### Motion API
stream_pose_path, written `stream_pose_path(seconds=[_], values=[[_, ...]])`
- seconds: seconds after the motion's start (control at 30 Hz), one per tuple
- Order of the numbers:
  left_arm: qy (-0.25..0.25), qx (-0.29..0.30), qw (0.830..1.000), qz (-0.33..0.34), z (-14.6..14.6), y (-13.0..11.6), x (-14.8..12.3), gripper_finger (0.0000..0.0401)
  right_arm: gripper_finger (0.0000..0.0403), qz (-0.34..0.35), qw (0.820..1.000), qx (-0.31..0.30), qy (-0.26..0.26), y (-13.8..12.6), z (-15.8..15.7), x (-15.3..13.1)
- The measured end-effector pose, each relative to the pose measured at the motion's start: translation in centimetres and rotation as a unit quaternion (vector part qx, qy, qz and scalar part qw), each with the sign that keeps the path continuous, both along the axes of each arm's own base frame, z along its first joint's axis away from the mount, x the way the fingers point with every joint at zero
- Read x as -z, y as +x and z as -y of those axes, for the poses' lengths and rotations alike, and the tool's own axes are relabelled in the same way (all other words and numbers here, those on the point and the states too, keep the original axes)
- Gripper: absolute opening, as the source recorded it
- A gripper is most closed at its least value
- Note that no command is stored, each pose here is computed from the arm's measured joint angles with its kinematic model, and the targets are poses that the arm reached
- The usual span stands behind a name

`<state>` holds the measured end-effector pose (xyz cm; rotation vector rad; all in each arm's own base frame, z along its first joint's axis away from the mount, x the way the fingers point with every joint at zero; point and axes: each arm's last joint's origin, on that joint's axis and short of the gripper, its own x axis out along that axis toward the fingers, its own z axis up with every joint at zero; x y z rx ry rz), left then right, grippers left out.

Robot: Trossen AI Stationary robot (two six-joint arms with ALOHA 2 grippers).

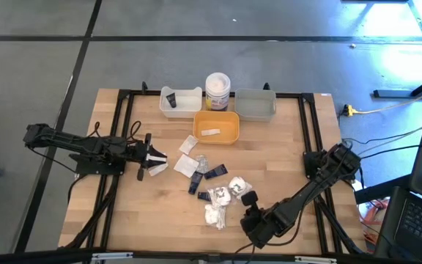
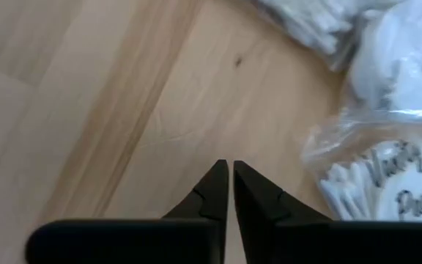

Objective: Pick & Place Travel size toiletries
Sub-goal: Put the white cotton pack into the gray bin

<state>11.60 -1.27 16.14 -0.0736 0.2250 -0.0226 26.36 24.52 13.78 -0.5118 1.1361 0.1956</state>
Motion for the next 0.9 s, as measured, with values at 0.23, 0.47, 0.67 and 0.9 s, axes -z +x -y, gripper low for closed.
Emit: stream_pose_path(seconds=[0.23,0.47,0.67,0.9], values=[[0.0,0.0,1.0,0.0,0.0,0.0,0.0,0.0095,0.0062,0.028,0.999,-0.012,-0.045,0.5,0.5,-0.1],[0.0,0.0,1.0,0.0,0.0,0.0,0.0,0.0099,0.0087,0.039,0.999,0.009,-0.037,1.2,1.0,0.0],[0.0,0.0,1.0,0.0,0.0,0.0,0.0,0.0096,0.0167,0.037,0.998,0.011,-0.048,2.3,1.9,0.4],[0.0,0.0,1.0,0.001,0.0,0.0,0.0,0.0095,0.0242,0.037,0.996,0.003,-0.076,3.0,2.2,1.8]])
